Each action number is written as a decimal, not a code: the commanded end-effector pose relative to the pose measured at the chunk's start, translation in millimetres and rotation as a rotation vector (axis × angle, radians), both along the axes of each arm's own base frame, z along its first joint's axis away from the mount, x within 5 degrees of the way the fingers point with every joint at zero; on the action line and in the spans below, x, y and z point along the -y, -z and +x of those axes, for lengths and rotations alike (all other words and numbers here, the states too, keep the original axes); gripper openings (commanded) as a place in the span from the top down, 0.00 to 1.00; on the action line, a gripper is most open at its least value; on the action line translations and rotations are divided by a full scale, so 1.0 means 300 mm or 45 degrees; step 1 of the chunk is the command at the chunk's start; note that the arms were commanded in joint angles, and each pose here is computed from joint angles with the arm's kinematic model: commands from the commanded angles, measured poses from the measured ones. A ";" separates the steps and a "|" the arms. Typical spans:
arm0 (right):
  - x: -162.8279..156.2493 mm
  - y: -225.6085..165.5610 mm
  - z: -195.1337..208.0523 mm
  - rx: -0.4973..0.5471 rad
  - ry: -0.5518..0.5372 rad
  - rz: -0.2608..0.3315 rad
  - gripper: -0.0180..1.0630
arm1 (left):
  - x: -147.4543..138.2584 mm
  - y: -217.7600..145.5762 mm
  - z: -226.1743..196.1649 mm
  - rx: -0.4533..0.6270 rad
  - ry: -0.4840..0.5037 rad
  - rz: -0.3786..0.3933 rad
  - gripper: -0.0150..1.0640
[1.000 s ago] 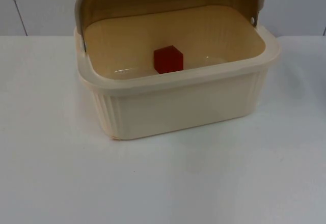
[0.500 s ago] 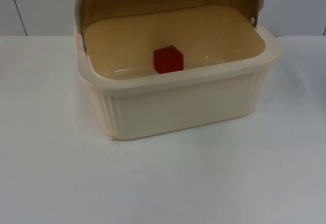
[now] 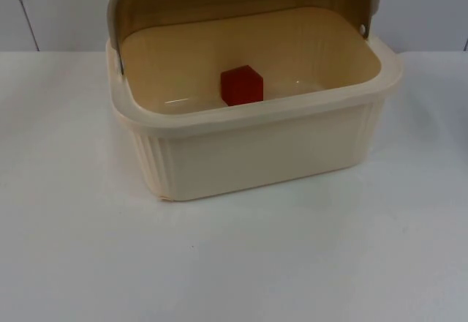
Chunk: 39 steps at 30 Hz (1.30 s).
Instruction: Open the box lid with the left hand, place the block into the box with the right hand, then close the box lid with the left hand.
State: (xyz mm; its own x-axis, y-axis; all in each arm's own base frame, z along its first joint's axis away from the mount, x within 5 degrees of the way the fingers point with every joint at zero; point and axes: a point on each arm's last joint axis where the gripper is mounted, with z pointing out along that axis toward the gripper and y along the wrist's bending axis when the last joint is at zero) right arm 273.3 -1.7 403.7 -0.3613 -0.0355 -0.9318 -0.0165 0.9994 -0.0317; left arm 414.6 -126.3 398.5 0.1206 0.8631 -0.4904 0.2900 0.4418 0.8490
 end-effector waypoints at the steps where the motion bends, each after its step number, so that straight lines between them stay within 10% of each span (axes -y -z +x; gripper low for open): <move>1: 0.006 -0.009 -0.003 0.010 0.007 -0.008 0.02 | 0.031 0.022 0.015 0.038 0.049 0.114 0.03; 14: 0.006 -0.009 -0.003 0.010 0.007 -0.008 0.02 | 0.172 0.154 0.050 -0.063 0.153 0.030 0.06; 22: 0.006 -0.009 -0.003 0.010 0.007 -0.008 0.02 | 0.174 0.180 0.048 -0.173 0.135 -0.056 0.49; 27: 0.006 -0.009 -0.003 0.010 0.007 -0.008 0.02 | 0.177 0.180 0.047 -0.194 0.132 -0.117 0.98; 39: 0.006 -0.009 -0.002 0.013 0.009 -0.002 0.02 | 0.191 0.185 0.040 -0.317 0.114 -0.386 0.99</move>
State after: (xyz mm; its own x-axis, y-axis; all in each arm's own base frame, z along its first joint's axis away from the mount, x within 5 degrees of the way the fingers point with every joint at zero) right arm 273.3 -1.8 403.7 -0.3613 -0.0334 -0.9318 -0.0150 0.9994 -0.0300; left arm 427.8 -180.8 340.4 0.0535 0.7125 -0.6997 0.5092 0.5833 0.6329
